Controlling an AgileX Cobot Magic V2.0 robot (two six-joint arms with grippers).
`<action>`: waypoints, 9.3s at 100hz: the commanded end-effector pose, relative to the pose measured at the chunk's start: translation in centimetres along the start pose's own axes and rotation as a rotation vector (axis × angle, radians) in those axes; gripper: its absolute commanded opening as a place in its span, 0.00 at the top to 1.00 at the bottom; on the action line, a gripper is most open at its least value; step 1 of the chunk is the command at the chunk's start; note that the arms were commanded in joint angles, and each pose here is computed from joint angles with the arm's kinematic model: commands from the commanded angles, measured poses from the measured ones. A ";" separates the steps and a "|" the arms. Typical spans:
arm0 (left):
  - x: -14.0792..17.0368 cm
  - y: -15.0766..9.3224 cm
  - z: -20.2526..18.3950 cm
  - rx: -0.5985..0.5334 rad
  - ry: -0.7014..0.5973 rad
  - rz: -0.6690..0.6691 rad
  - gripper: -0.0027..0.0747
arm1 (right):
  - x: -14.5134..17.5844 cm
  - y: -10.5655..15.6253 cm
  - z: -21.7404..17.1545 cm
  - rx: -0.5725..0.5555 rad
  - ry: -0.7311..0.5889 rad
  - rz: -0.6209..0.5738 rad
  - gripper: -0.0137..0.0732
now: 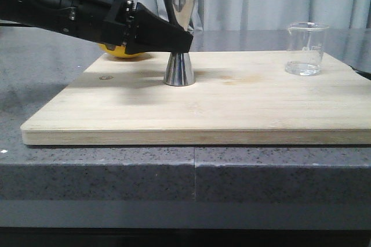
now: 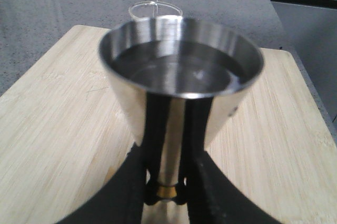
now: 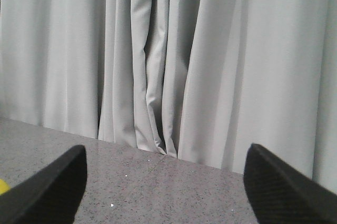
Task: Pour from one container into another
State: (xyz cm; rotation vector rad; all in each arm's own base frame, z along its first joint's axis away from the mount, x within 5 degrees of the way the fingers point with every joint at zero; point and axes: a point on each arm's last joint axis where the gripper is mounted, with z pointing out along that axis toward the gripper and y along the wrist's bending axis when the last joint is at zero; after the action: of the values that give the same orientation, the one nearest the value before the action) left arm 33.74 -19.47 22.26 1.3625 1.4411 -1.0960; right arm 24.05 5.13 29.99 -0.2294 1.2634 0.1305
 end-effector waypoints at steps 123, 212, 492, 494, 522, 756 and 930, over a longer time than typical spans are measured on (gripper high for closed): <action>-2.9 -1.3 -0.8 0.078 -0.062 0.083 0.99 | -2.3 -0.3 0.2 0.014 -0.128 -0.004 0.20; -2.9 -1.3 -0.8 0.076 -0.058 0.079 0.58 | -2.3 -0.3 0.2 0.014 -0.128 -0.004 0.20; -16.2 -6.6 -25.2 -0.972 -0.311 0.027 0.40 | -7.3 -4.3 3.5 0.369 0.074 -0.096 0.20; -16.3 -6.6 -24.9 -0.970 -0.309 0.027 0.40 | -7.5 -4.3 3.5 0.373 0.075 -0.098 0.20; -17.3 -6.8 -20.7 -0.844 -0.329 -0.025 0.40 | -10.6 -4.7 1.4 0.403 0.082 -0.118 0.20; -5.4 -23.4 -20.4 -1.375 -0.281 -0.048 0.99 | -7.8 -2.4 -15.3 0.294 0.164 -0.028 0.92; -1.8 -24.7 -20.7 -1.489 -0.230 -0.194 0.99 | -7.8 -2.3 -15.2 0.278 0.161 -0.028 0.92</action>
State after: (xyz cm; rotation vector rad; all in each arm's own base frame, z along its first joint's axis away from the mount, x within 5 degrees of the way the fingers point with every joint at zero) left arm 9.12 -0.85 29.90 0.1003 1.6847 -0.0513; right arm 8.19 -0.65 32.56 -0.0009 1.4451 -0.0924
